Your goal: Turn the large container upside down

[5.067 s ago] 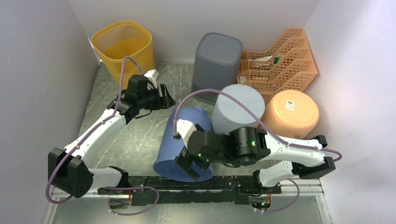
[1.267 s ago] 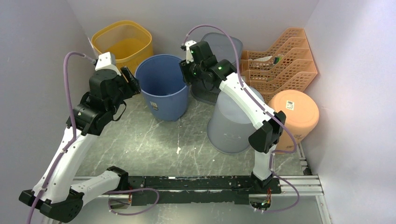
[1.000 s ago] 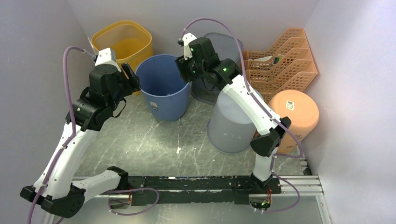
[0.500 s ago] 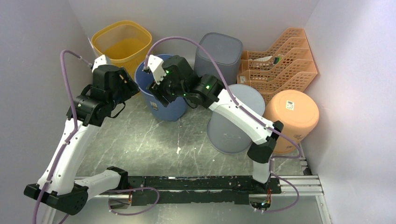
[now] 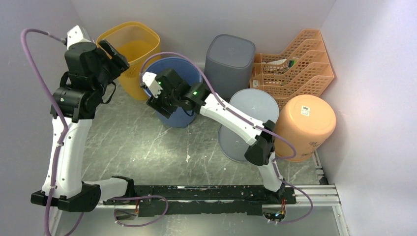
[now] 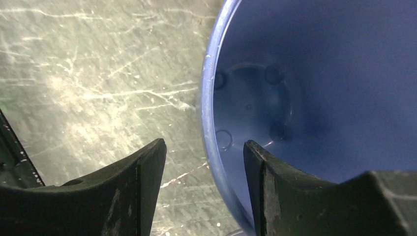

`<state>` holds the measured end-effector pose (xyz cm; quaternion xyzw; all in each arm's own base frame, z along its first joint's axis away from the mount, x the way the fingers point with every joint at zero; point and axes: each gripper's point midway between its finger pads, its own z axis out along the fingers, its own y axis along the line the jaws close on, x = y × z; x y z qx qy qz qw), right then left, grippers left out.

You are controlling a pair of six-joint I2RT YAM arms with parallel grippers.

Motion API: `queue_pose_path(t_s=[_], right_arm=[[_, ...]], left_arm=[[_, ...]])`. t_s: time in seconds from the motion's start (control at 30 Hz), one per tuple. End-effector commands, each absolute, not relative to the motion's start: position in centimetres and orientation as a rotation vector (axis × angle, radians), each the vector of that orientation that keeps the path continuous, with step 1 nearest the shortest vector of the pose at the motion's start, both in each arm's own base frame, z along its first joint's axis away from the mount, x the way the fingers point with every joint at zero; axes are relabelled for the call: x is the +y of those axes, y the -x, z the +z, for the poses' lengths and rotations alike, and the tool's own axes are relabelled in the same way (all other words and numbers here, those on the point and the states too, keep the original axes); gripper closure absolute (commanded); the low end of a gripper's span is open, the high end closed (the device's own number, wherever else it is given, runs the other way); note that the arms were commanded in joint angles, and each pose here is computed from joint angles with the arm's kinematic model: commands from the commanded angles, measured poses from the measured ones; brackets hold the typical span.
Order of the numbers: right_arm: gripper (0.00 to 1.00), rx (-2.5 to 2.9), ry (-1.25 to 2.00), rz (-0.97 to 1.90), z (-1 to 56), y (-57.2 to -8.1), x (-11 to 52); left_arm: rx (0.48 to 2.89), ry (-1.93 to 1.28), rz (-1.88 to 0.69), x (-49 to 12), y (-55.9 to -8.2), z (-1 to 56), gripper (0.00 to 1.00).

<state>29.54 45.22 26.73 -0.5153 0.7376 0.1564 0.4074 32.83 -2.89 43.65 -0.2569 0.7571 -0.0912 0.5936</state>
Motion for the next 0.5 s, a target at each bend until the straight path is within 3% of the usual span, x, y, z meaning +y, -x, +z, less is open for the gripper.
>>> queue_pose_path(t_s=[0.0, 0.27, 0.33, 0.47], right_arm=[[0.40, 1.850, 1.293, 0.355, 26.0, -31.1, 45.5], [0.50, 1.926, 1.224, 0.401, 25.0, -32.8, 44.3], [0.59, 1.945, 1.212, 0.439, 24.9, -32.9, 44.3], [0.89, 1.953, 1.236, 0.551, 25.4, -32.0, 45.3]], left_arm=[[1.634, 0.519, -0.251, -3.2, -33.9, 48.4, 0.24], [1.267, 0.424, -0.378, -3.0, -30.4, 56.3, 0.24], [1.222, 0.371, -0.423, -3.8, -29.9, 57.5, 0.25], [1.172, 0.314, -0.490, -4.9, -29.1, 58.4, 0.25]])
